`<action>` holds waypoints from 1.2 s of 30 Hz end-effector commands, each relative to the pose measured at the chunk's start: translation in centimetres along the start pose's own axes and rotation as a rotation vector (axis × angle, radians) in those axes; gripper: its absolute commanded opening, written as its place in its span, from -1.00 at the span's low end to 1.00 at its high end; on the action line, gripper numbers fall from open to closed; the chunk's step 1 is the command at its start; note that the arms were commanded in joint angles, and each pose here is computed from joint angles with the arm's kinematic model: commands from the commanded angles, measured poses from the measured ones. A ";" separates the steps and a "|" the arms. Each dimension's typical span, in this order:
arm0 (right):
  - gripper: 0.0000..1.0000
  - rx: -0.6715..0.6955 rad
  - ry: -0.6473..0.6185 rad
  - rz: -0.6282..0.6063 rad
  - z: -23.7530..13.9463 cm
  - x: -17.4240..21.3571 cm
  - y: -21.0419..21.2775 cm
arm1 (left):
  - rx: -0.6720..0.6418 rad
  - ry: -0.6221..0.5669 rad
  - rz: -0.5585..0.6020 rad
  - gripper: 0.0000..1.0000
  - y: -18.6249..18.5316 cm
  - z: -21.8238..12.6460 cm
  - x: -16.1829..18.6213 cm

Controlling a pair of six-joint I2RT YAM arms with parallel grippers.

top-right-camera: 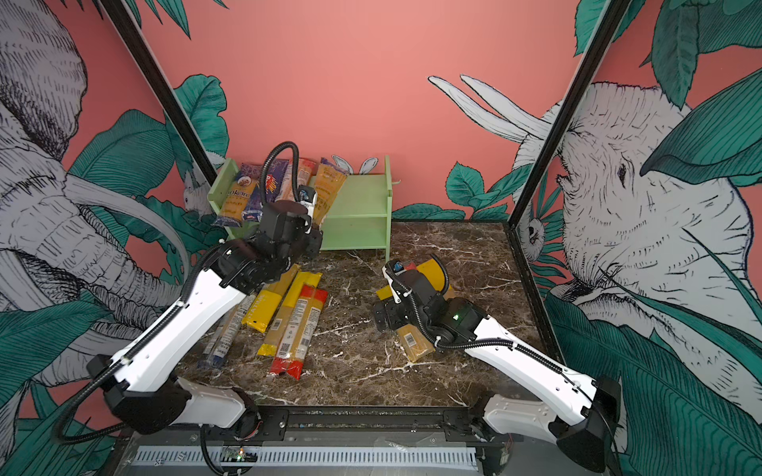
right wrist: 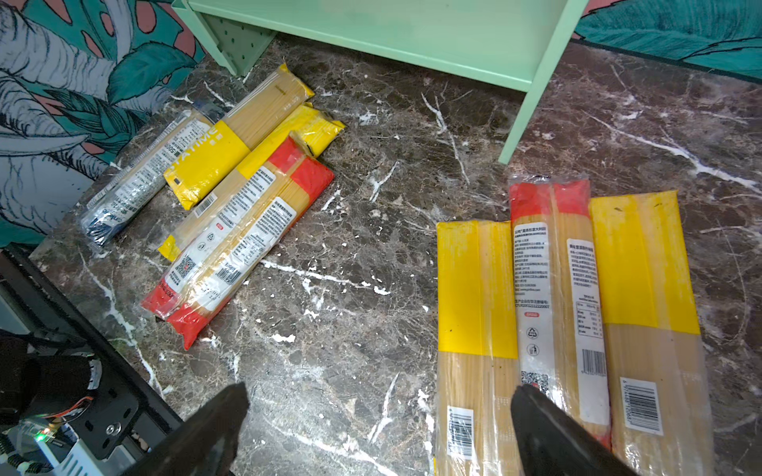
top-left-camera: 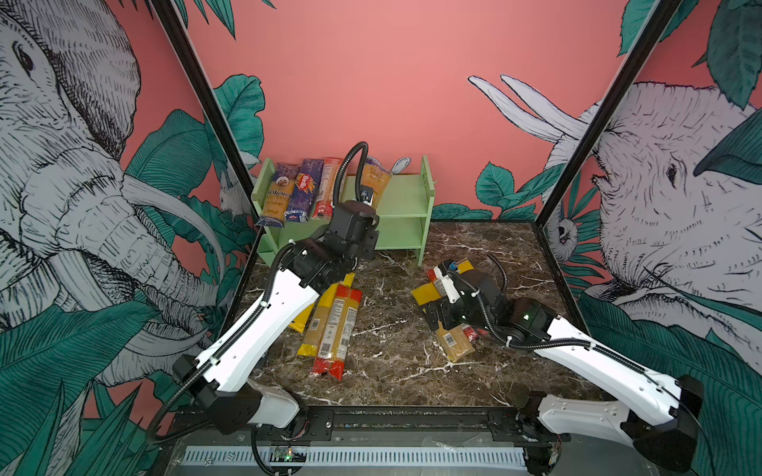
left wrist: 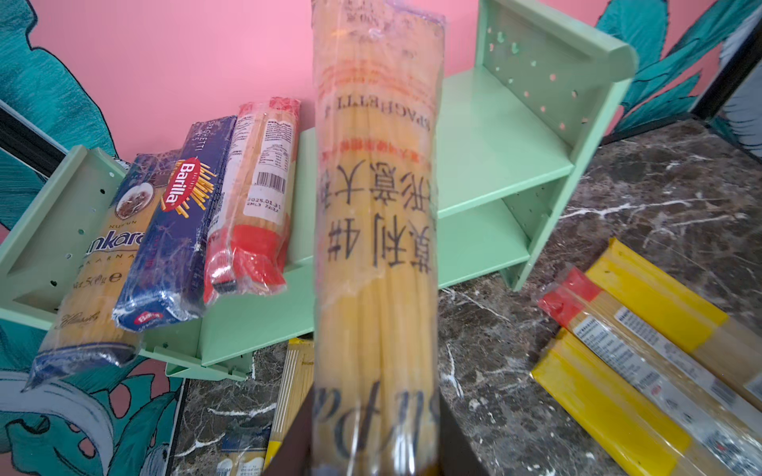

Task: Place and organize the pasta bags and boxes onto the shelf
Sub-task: 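Lift the Mei Pasta pack upright and carry it to the shelf top, then stand the Mei Pasta pack beside the red-and-white pack and open the left gripper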

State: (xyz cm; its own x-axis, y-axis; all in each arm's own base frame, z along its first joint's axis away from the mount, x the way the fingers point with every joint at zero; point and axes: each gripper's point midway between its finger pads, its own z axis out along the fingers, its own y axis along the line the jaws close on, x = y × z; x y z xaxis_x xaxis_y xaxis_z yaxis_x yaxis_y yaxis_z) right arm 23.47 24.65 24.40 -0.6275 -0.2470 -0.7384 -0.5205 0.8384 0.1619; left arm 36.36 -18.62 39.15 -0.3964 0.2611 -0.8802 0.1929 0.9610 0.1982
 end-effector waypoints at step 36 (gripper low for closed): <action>0.97 0.052 -0.014 0.107 0.1 -1.9 -5.3 | 0.001 -0.166 -0.369 -0.87 6.2 12.9 -8.3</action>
State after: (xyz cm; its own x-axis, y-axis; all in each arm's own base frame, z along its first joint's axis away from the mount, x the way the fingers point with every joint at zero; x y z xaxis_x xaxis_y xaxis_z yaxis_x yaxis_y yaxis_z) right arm 27.08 20.44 23.88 -0.6849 -0.1561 -0.7117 -0.4090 0.8908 0.1982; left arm 51.78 -16.04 33.20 -0.5225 -0.0089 -0.8526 0.0479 0.9981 -0.0398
